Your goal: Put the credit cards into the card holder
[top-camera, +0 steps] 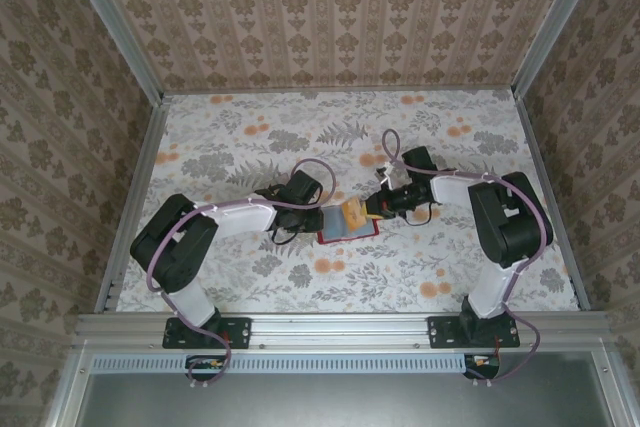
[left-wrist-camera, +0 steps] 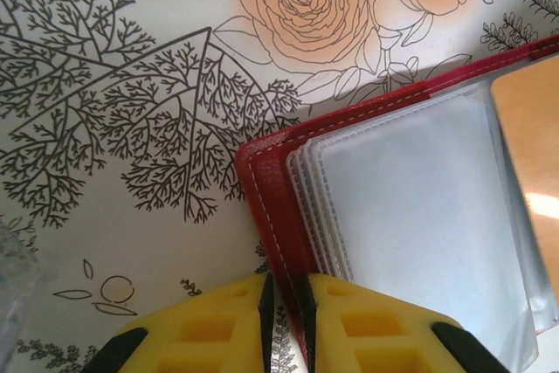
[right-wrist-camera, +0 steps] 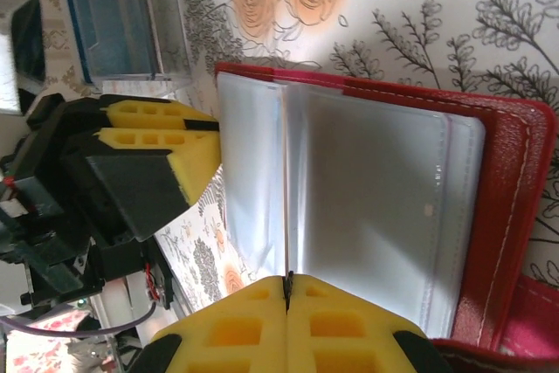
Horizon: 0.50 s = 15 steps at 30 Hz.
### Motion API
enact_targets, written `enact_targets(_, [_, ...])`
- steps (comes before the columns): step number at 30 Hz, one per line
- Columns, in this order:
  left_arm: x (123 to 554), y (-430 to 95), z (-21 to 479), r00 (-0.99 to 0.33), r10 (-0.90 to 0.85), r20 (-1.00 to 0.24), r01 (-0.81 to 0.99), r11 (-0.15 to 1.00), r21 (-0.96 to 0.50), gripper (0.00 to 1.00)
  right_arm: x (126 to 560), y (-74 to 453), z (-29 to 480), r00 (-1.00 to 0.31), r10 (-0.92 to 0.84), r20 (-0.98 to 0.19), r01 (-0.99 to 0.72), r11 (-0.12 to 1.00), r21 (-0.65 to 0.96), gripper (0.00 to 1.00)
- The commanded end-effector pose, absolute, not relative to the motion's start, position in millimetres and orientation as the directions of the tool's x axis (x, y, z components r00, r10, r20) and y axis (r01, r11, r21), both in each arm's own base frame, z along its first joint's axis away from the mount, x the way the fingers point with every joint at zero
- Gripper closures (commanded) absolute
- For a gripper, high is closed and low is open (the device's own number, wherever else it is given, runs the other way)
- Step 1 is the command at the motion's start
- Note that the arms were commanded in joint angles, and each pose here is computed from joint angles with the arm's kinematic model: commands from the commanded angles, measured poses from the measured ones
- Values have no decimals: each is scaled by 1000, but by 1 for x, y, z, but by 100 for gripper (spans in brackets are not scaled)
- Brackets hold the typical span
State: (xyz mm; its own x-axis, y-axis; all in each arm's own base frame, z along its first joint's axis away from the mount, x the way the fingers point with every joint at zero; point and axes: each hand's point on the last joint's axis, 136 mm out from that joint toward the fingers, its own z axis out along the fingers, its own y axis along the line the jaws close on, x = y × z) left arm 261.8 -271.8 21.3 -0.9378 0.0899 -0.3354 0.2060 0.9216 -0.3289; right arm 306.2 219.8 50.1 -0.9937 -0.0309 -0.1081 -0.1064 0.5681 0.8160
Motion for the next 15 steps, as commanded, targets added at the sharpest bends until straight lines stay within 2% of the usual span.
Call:
enact_targets(1, [263,-262,15,-939,110,-325,208,936,-285,81,299,225,47,-996,-47,-79,-92,539,837,100])
enact_targets(15, [262,-257,14,-940,112,-321,207,938,-278,92,288,229,28,-998,-54,-19,-46,542,839,100])
